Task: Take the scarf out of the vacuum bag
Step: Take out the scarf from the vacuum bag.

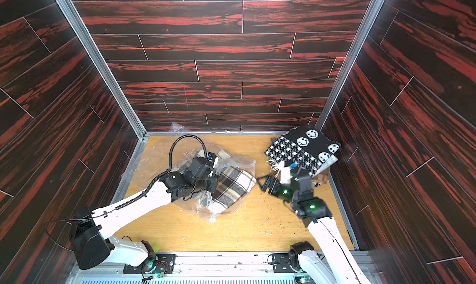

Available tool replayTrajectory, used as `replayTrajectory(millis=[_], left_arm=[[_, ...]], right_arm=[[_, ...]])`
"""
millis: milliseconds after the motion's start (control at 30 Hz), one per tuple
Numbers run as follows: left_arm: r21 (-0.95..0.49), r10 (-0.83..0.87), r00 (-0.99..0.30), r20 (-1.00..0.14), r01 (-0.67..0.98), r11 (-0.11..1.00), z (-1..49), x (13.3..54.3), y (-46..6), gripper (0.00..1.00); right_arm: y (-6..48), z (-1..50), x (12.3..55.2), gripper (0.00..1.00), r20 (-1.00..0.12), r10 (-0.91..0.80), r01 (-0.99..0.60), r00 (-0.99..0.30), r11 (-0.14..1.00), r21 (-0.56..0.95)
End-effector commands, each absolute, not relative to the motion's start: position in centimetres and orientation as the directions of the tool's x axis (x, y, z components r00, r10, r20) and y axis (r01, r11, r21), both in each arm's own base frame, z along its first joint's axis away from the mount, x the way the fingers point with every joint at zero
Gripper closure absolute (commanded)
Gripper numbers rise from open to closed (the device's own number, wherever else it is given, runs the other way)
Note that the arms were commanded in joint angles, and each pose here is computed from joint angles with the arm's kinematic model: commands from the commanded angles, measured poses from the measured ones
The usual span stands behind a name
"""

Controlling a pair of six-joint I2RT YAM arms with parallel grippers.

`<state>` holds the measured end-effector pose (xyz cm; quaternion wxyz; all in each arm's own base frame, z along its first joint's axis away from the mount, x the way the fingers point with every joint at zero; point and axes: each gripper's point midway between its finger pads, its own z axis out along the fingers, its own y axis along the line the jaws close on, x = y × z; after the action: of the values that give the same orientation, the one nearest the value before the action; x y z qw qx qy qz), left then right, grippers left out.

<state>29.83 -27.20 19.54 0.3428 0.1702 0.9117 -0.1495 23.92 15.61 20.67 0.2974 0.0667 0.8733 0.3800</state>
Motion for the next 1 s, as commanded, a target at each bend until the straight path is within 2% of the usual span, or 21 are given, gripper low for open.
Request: replayTrajectory(millis=[0, 333, 967], left_arm=[[-0.167, 0.194, -0.685, -0.702, 0.423, 0.891, 21.3, 29.8, -27.9, 1.00], [-0.142, 0.281, -0.649, -0.707, 0.520, 0.842, 21.0, 28.1, -30.0, 1.00], [-0.138, 0.296, -0.622, -0.724, 0.552, 0.822, 20.7, 27.2, -30.7, 1.00]], right_arm=[[17.8, 19.8, 23.0, 0.08, -0.393, 0.350, -0.098, -0.851, 0.628, 0.772], [22.5, 14.8, 22.2, 0.09, -0.218, 0.299, -0.014, -0.929, 0.561, 0.828], [26.2, 8.0, 22.9, 0.09, -0.065, 0.321, 0.148, -0.945, 0.596, 0.789]])
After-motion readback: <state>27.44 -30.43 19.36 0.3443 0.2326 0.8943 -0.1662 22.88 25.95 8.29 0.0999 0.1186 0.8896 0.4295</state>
